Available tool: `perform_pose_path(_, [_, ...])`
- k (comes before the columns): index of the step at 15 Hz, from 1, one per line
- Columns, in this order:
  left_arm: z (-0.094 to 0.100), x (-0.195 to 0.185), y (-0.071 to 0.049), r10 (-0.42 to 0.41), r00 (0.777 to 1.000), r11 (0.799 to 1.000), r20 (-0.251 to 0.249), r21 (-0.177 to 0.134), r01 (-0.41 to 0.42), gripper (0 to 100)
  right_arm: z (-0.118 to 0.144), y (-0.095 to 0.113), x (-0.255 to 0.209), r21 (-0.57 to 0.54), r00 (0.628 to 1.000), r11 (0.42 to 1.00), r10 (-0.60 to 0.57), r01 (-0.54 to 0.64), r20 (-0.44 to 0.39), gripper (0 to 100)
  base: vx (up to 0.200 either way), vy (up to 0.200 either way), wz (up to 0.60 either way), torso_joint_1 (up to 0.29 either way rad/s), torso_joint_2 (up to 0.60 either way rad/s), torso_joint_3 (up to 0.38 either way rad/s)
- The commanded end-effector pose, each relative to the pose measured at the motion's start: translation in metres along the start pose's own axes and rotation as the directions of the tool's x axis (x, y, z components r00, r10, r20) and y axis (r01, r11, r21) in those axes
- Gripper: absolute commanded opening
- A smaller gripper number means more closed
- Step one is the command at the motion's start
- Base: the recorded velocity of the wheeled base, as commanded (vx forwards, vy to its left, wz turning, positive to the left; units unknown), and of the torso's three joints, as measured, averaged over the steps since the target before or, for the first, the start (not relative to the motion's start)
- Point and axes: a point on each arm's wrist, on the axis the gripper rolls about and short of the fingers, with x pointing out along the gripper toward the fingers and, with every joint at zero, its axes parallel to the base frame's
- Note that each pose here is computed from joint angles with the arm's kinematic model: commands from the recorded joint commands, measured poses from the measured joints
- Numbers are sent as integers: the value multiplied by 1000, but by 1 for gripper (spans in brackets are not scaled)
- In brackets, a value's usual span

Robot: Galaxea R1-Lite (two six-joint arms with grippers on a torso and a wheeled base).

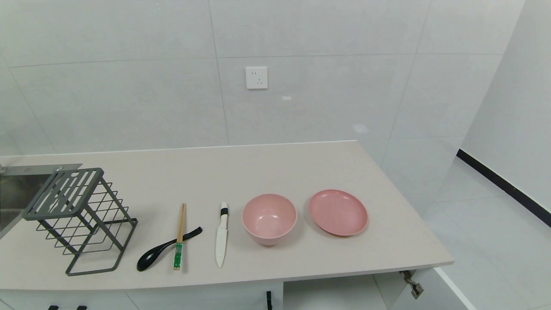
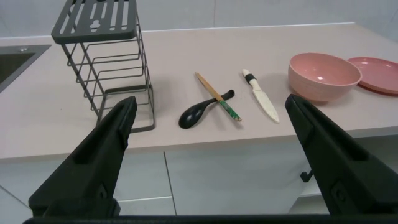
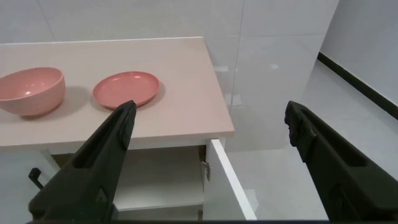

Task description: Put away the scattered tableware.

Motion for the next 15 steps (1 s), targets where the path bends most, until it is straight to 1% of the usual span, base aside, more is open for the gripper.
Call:
perform_pose_path(1, [0,0,0,0,1000,1000,-2,0,0,100,0,0,0,-1,1000,1000,0,0,-4,100,0,0,0,0,0,0])
perform_pose_path(2, [0,0,0,0,1000,1000,-2,2,0,100,0,0,0,6,1000,1000,-1,1,-1,100,0,0,0,0,0,0])
perform_pose_path(3, [0,0,0,-2,1000,1000,-2,-1,2,100,4,0,0,5,999,1000,0,0,36,100,0,0,0,0,0,0])
perform_pose_path(4, [0,0,0,-2,1000,1000,-2,-1,2,100,14,0,-1,3,990,1000,1,-2,138,100,0,0,0,0,0,0])
perform_pose_path(5, [0,0,0,-3,1000,1000,0,-1,3,100,29,0,-4,2,969,1000,14,-14,245,100,0,0,0,0,0,0])
perform_pose_path(6, [0,0,0,-5,1000,1000,-2,2,5,100,61,1,-5,-3,958,996,87,-89,272,100,0,0,0,0,0,0])
perform_pose_path(7, [0,0,0,-5,1000,1000,-2,2,5,100,85,2,-1,26,955,986,152,-164,255,100,0,0,0,0,0,0])
perform_pose_path(8, [0,0,0,-5,1000,1000,-2,-1,5,100,105,3,4,63,943,967,224,-246,248,100,0,0,0,0,0,0])
perform_pose_path(9, [0,0,0,-5,1000,1000,-2,-1,5,100,122,6,22,102,907,908,385,-405,172,100,0,0,0,0,0,0])
perform_pose_path(10, [0,0,0,-2,1000,1000,-2,0,2,100,121,8,38,123,881,873,463,-472,92,100,0,0,0,0,0,0])
perform_pose_path(11, [0,0,0,-2,1000,1000,-2,0,2,100,119,10,53,152,864,852,504,-501,21,100,0,0,0,0,0,0])
perform_pose_path(12, [0,0,0,-2,1000,1000,-2,0,2,100,117,12,70,166,856,849,515,-502,-47,100,0,0,0,0,0,0])
perform_pose_path(14, [0,0,0,-2,1000,1000,-2,0,2,100,110,14,100,152,843,854,517,-497,-148,100,0,0,0,0,0,0])
perform_pose_path(15, [0,0,0,-2,1000,1000,-2,0,2,100,107,15,111,134,835,854,520,-503,-180,100,0,0,0,0,0,0])
